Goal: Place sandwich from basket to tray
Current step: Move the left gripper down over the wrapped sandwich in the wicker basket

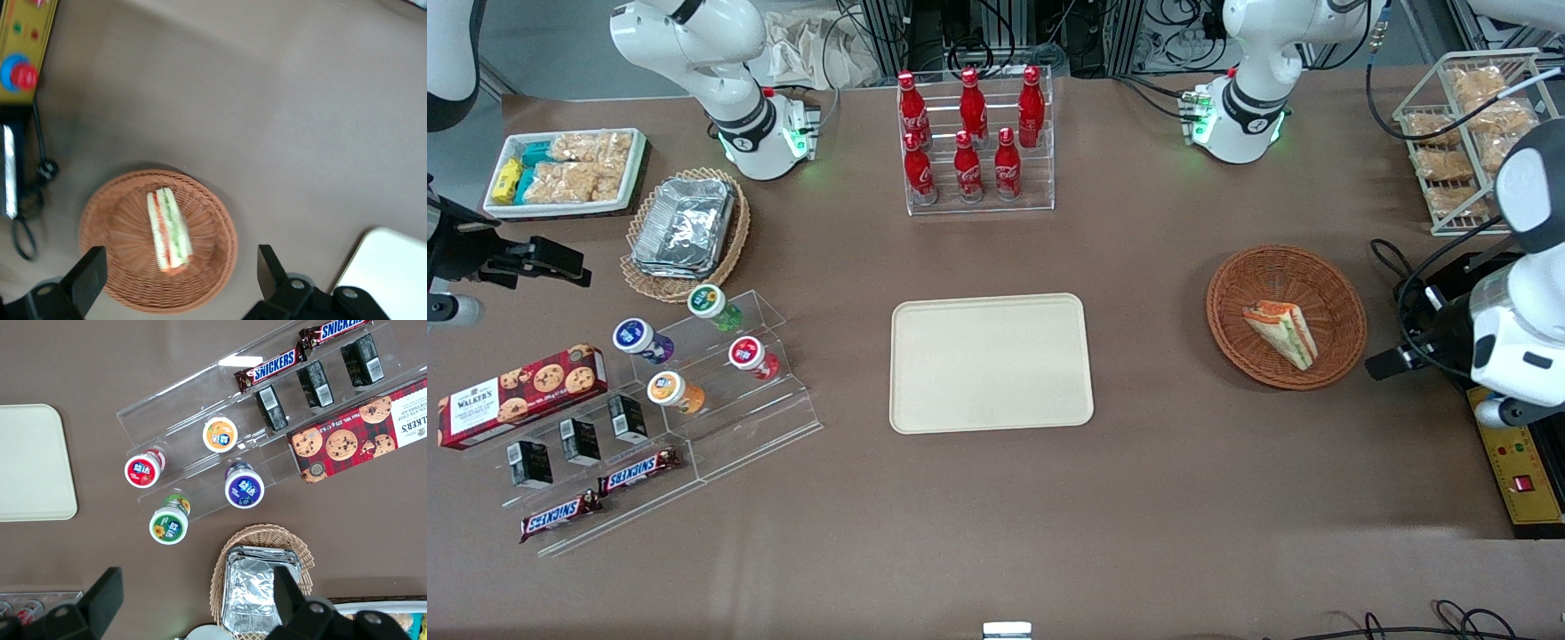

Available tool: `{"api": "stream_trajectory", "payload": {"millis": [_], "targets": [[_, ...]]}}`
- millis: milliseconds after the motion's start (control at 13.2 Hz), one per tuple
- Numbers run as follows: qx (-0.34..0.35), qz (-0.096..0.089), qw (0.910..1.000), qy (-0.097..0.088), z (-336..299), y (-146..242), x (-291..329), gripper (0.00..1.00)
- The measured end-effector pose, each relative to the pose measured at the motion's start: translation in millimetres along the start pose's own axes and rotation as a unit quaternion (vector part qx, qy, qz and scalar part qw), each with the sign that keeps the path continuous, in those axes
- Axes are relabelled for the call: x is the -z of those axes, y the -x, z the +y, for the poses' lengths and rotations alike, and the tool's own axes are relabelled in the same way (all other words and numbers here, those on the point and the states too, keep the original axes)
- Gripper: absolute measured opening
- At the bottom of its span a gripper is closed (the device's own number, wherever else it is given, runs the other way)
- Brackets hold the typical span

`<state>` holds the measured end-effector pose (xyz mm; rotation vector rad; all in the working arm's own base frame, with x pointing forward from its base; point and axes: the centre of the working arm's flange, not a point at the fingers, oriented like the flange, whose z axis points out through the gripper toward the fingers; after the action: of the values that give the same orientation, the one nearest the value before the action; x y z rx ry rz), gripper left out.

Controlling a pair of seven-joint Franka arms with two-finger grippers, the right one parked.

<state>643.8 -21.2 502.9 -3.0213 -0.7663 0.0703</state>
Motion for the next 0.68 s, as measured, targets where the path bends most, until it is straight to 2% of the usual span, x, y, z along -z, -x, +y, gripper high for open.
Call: {"api": "stream_trajectory", "payload": {"millis": [228, 455, 683], "targets": [[0.108, -0.020, 0.9939, -0.014, -3.9, 6.5, -50.5, 1.00], [0.206, -0.016, 0.9784, -0.013, -10.3, 11.7, -100.5, 1.00], [0.251, -0.011, 0.9679, -0.009, -19.4, 27.7, -153.1, 1.00]]}}
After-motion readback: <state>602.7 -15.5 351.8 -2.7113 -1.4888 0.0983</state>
